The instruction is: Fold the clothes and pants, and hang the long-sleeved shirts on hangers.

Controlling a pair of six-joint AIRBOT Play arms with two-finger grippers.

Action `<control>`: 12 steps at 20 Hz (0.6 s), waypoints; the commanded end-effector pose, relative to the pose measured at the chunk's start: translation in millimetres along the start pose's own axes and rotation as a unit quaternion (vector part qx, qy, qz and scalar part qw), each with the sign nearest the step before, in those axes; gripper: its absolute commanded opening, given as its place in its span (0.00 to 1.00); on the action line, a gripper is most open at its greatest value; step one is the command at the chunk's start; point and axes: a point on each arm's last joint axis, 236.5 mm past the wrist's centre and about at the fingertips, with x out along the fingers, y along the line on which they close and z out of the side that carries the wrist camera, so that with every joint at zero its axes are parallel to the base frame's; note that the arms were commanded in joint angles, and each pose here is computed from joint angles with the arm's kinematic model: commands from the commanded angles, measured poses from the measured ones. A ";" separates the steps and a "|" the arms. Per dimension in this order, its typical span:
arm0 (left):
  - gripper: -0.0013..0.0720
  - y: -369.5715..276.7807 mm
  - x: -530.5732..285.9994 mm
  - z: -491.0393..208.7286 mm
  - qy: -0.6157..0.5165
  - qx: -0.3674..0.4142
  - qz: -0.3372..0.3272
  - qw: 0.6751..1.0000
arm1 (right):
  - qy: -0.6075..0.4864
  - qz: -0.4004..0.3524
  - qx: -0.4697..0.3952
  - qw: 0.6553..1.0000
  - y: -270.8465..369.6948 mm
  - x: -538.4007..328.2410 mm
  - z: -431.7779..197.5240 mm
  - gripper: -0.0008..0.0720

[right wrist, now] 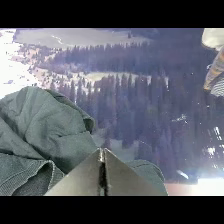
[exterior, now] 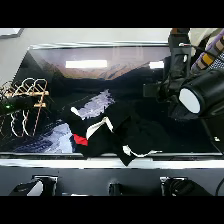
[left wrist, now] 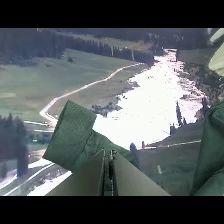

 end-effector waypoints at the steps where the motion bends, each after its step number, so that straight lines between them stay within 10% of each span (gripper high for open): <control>1: 0.12 -0.1 -0.2 0.5 -0.001 0.000 0.000 1.000 | 0.000 0.000 0.000 1.000 0.2 -0.1 0.1 0.08; 10: 0.14 -0.4 -0.2 0.4 0.000 0.000 0.000 1.000 | 0.000 0.000 0.000 1.000 0.2 -0.1 0.1 0.08; 11: 0.36 -0.5 -0.2 0.4 0.000 0.000 -0.001 1.000 | 0.000 0.000 0.000 1.000 0.2 -0.1 0.1 0.08; 12: 0.88 -1.2 0.1 -2.2 0.005 -0.010 -0.002 1.000 | 0.000 0.000 0.000 1.000 0.2 -0.1 0.1 0.08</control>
